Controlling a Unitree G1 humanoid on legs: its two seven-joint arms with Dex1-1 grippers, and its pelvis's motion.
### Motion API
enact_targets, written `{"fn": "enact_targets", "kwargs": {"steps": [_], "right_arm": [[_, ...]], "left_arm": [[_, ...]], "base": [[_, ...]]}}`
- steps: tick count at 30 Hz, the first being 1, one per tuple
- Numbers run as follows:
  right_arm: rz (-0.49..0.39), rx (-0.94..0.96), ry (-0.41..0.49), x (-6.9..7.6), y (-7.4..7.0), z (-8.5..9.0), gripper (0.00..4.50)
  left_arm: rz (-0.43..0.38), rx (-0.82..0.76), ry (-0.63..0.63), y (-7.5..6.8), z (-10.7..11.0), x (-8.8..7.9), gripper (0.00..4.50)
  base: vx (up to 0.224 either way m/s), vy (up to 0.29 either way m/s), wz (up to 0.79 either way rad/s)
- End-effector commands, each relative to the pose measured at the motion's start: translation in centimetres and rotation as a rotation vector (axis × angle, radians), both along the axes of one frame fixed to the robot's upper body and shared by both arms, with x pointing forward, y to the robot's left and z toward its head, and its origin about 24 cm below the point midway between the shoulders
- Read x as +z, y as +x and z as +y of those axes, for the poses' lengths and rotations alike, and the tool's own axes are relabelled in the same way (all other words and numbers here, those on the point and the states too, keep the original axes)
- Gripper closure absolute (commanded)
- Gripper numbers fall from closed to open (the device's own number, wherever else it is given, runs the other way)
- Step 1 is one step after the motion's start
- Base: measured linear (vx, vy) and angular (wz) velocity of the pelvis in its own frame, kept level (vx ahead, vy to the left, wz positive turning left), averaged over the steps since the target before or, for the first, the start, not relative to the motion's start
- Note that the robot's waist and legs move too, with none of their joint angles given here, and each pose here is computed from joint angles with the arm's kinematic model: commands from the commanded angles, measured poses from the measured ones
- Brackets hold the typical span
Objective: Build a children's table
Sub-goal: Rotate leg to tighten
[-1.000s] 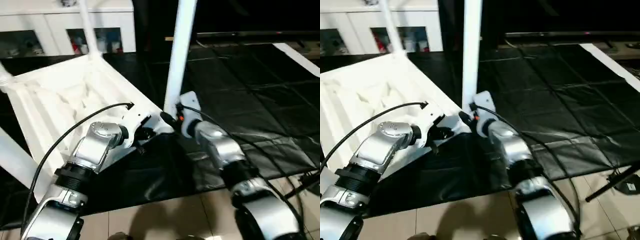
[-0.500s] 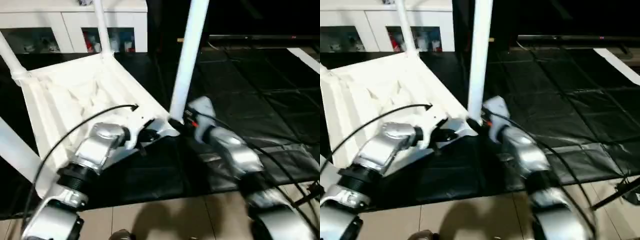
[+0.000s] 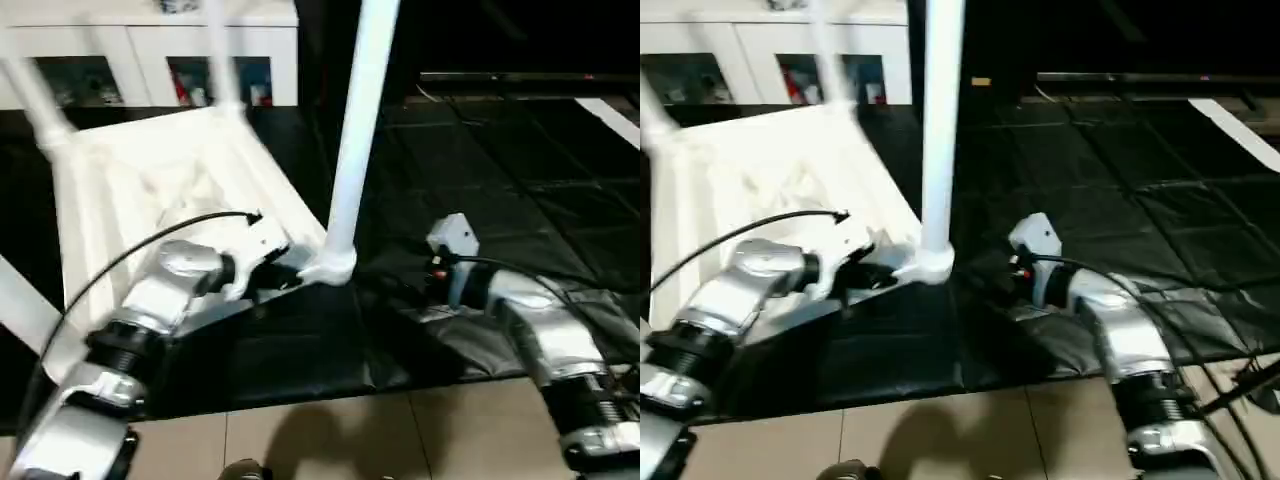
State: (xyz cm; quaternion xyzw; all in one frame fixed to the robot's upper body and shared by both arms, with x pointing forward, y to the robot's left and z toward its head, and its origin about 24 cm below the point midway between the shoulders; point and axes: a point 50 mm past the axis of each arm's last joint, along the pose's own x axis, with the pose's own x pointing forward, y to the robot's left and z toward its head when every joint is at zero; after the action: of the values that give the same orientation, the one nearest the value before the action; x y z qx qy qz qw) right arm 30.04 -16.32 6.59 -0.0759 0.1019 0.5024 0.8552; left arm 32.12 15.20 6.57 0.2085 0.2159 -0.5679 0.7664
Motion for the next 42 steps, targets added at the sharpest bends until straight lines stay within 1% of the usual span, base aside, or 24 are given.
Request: {"fn": "enact_targets", "kwargs": {"steps": [1, 2, 4, 7, 9, 11, 12, 17, 18, 19, 23, 24, 27, 30, 33, 35, 42], "right_arm": [[0.0, 0.065, -0.008, 0.3, -0.4, 0.3, 0.02], [-0.001, 0.124, -0.011, 0.2, -0.8, 0.6, 0.02], [-0.007, 0.162, -0.01, 0.3, -1.1, 0.8, 0.02], [-0.008, 0.23, -0.033, 0.2, -1.6, 1.0, 0.02], [0.01, 0.267, -0.04, 0.1, -1.8, 1.1, 0.02], [0.02, 0.276, -0.037, 0.0, -1.8, 1.2, 0.02], [0.053, 0.303, -0.038, -0.2, -1.9, 1.2, 0.19], [0.085, 0.329, -0.035, -0.4, -1.9, 1.3, 0.54], [0.085, 0.329, -0.035, -0.4, -1.9, 1.3, 0.54], [0.089, 0.332, -0.034, -0.4, -1.9, 1.2, 0.76], [0.097, 0.334, -0.036, -0.5, -1.7, 1.1, 1.0], [0.097, 0.334, -0.036, -0.5, -1.7, 1.1, 1.2], [0.111, 0.345, -0.032, -0.6, -1.7, 1.1, 1.38], [0.13, 0.367, -0.025, -0.7, -1.8, 1.1, 1.73], [0.139, 0.381, -0.021, -0.7, -2.0, 1.2, 1.81], [0.145, 0.39, -0.017, -0.8, -2.1, 1.2, 2.12], [0.157, 0.406, -0.007, -1.0, -2.4, 1.3, 2.38]], "left_arm": [[-0.023, -0.168, -0.02, -0.6, -1.7, 0.8, 4.5], [-0.016, -0.216, -0.021, -1.0, -1.9, 0.9, 4.5], [-0.012, -0.246, -0.019, -1.2, -1.9, 0.9, 4.5], [-0.004, -0.294, -0.007, -1.6, -2.1, 0.8, 4.5], [0.001, -0.341, 0.007, -2.0, -2.2, 0.8, 4.5], [0.001, -0.356, 0.009, -2.1, -2.2, 0.7, 4.5], [0.004, -0.378, 0.002, -2.2, -2.4, 0.8, 4.5], [0.01, -0.406, -0.002, -2.4, -2.6, 1.0, 4.5], [0.01, -0.406, -0.002, -2.4, -2.6, 1.0, 4.5], [0.011, -0.41, -0.001, -2.5, -2.6, 1.0, 4.5], [0.017, -0.432, 0.002, -2.8, -2.6, 1.0, 4.5], [0.017, -0.432, 0.002, -2.8, -2.6, 1.0, 4.5], [0.022, -0.446, 0.003, -2.9, -2.7, 1.1, 4.5], [0.024, -0.458, 0.006, -3.1, -2.7, 1.1, 4.5], [0.025, -0.465, 0.013, -3.2, -2.7, 1.1, 4.5], [0.026, -0.469, 0.016, -3.2, -2.7, 1.1, 4.5], [0.03, -0.471, 0.019, -3.3, -2.7, 1.0, 4.5]], "base": [[0.0, 0.0, 0.0], [0.0, 0.0, 0.0], [0.0, 0.0, 0.0], [0.0, 0.0, 0.0], [0.0, 0.0, 0.0], [0.0, 0.0, 0.0], [0.0, 0.0, 0.0], [0.0, 0.0, 0.0], [0.0, 0.0, 0.0], [0.0, 0.0, 0.0], [0.0, 0.0, 0.0], [0.0, 0.0, 0.0], [0.0, 0.0, 0.0], [0.0, 0.0, 0.0], [0.0, 0.0, 0.0], [0.0, 0.0, 0.0], [0.0, 0.0, 0.0]]}}
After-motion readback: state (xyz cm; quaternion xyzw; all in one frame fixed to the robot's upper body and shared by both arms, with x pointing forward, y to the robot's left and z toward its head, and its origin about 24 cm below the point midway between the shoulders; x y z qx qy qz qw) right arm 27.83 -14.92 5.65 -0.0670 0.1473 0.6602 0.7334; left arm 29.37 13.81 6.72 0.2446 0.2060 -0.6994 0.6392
